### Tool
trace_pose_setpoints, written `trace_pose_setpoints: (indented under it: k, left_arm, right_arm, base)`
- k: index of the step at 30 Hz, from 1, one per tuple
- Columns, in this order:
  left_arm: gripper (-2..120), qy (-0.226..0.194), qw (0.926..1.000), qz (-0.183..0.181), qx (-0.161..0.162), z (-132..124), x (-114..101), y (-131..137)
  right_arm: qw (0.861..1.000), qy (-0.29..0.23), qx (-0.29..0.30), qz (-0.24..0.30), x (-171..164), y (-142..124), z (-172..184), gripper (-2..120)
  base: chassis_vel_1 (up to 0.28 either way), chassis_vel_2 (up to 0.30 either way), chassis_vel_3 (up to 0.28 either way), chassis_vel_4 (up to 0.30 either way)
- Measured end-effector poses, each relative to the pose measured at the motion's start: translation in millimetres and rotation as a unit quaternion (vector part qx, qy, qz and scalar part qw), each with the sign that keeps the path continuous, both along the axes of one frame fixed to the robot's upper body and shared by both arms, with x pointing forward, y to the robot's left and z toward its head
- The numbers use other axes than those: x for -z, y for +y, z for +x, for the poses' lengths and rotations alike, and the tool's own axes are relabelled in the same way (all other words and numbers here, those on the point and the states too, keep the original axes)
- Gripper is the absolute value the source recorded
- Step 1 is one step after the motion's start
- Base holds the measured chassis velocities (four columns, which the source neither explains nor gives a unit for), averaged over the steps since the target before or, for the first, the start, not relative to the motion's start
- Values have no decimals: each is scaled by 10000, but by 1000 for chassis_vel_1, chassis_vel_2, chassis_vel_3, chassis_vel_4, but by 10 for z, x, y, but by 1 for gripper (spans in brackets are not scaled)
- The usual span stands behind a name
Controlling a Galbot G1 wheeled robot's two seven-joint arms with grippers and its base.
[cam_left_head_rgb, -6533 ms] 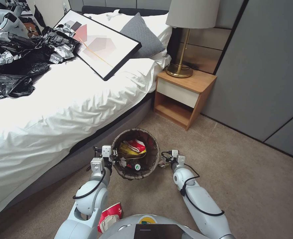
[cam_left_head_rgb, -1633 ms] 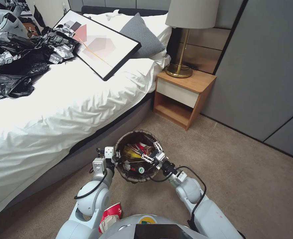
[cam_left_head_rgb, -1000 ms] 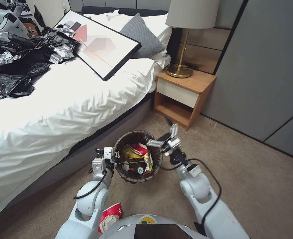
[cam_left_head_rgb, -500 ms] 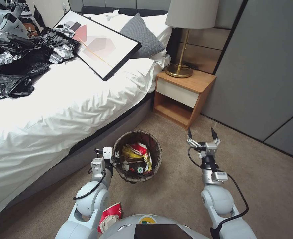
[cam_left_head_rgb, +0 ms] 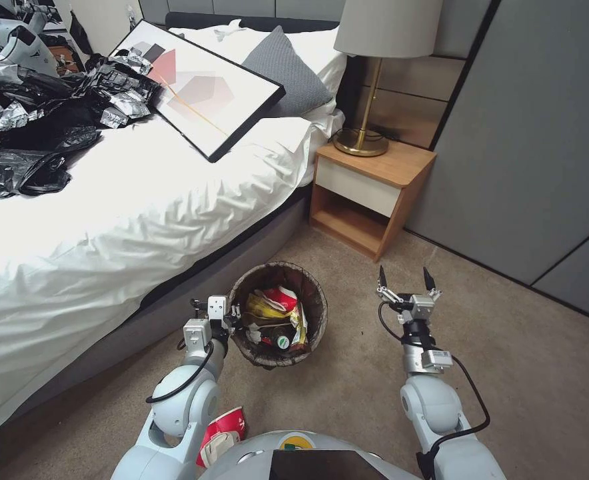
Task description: Pick up the trash bin, then pick up the garbage from the floor and place it into the trash bin.
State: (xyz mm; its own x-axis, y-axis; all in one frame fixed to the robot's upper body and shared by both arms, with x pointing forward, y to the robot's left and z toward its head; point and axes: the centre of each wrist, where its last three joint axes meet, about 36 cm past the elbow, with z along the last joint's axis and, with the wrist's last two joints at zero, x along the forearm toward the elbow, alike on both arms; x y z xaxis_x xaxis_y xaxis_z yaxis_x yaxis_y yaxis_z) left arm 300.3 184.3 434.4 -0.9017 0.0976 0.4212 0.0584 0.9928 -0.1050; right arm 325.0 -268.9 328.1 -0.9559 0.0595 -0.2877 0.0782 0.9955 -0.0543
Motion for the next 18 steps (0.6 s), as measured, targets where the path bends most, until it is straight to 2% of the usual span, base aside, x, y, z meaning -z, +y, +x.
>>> trace_pose_setpoints:
  k: [7, 18]
  left_arm:
    - [2, -4, 10000, -9, 5, -19, -12, -2]
    - [2, -19, 10000, -17, 9, -25, -24, -5]
  right_arm:
    - [10000, -58, -49, -25, -55, 11, 65, 100]
    - [9998, -102, -148, -63, -73, 8, 111, 100]
  base:
    - [22, 29, 25, 27]
    - [77, 77, 81, 83]
